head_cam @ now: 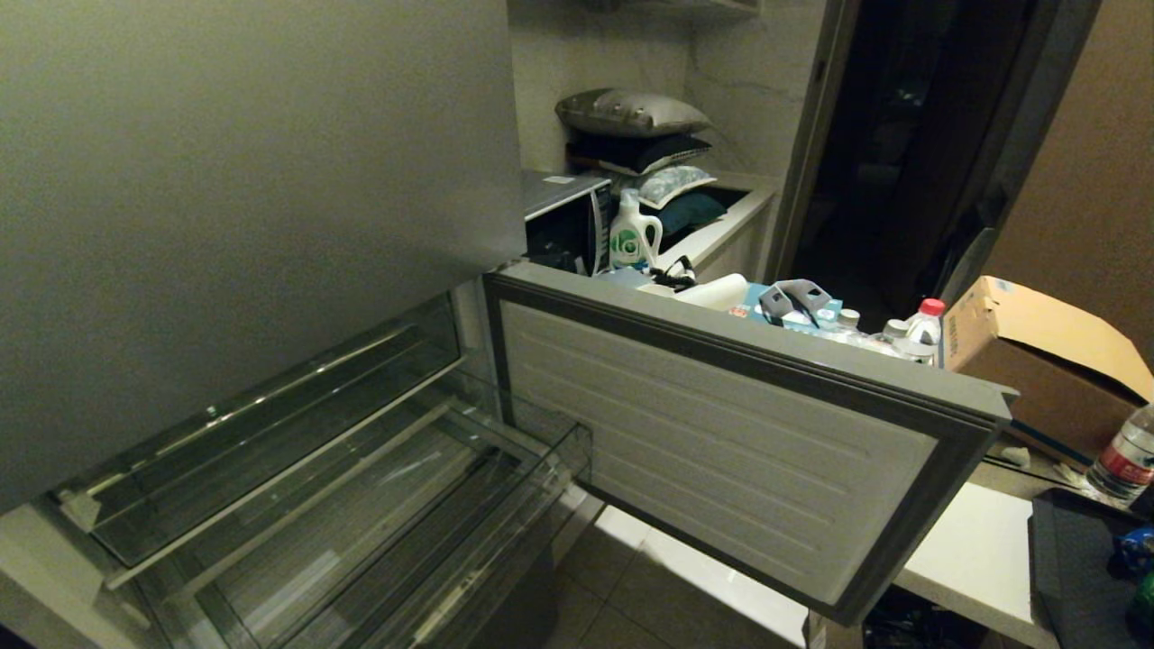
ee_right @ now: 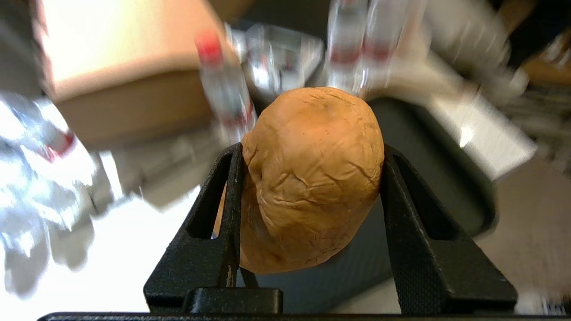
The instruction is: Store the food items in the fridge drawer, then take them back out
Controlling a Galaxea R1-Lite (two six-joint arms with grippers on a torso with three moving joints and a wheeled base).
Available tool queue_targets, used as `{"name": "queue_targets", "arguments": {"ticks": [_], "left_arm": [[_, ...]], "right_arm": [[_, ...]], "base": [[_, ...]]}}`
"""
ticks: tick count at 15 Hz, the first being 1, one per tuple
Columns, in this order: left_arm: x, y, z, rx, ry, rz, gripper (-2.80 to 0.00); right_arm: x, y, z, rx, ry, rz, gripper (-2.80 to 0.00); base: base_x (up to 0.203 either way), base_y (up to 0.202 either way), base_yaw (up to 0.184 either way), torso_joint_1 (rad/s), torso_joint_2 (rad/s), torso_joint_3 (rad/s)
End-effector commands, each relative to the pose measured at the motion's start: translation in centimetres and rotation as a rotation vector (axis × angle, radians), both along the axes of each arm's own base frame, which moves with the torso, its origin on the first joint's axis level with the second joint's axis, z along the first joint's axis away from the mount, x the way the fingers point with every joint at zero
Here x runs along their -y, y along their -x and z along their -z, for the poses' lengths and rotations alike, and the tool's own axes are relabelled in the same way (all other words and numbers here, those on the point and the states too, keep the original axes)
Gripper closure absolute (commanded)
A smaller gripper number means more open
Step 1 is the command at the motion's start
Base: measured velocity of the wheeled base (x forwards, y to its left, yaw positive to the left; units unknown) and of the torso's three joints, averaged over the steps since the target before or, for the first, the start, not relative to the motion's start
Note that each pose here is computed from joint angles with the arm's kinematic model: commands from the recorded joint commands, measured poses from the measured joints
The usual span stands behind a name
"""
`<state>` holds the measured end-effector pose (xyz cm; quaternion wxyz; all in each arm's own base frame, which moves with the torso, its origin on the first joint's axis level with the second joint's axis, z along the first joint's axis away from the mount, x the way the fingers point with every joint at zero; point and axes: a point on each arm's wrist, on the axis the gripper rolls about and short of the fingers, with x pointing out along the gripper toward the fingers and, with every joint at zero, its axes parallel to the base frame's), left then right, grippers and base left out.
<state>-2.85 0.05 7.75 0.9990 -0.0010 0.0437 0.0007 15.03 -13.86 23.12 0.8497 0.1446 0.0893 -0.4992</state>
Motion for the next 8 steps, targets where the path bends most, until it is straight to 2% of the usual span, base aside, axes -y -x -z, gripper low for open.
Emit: {"name": "queue_targets", "arguments": {"ticks": [1,3,6,8], "left_arm": [[0.0,0.0,0.0,-0.001,0.0,0.0,0.0],[0.0,0.0,0.0,-0.001,0.0,0.0,0.0],[0.0,0.0,0.0,-0.002,0.0,0.0,0.0],[0.0,0.0,0.0,-0.002,0.0,0.0,0.0]], "right_arm": [[2.3,0.4,3.1,-0.067,-0.103,0.031,0.0],[4.8,0.7,5.3,-0.071,-0.157,0.055,0.0],[8.3,1.2,8.6,-0.058,-0.188,0.099,0.0],[9.5,1.9,10.5,-0.051,-0.228,0.094,0.0]], "base": [[0.0,0.0,0.0,0.0,0.0,0.0],[0.0,0.0,0.0,0.0,0.0,0.0],[0.0,0.0,0.0,0.0,0.0,0.0],[0.0,0.0,0.0,0.0,0.0,0.0]]}}
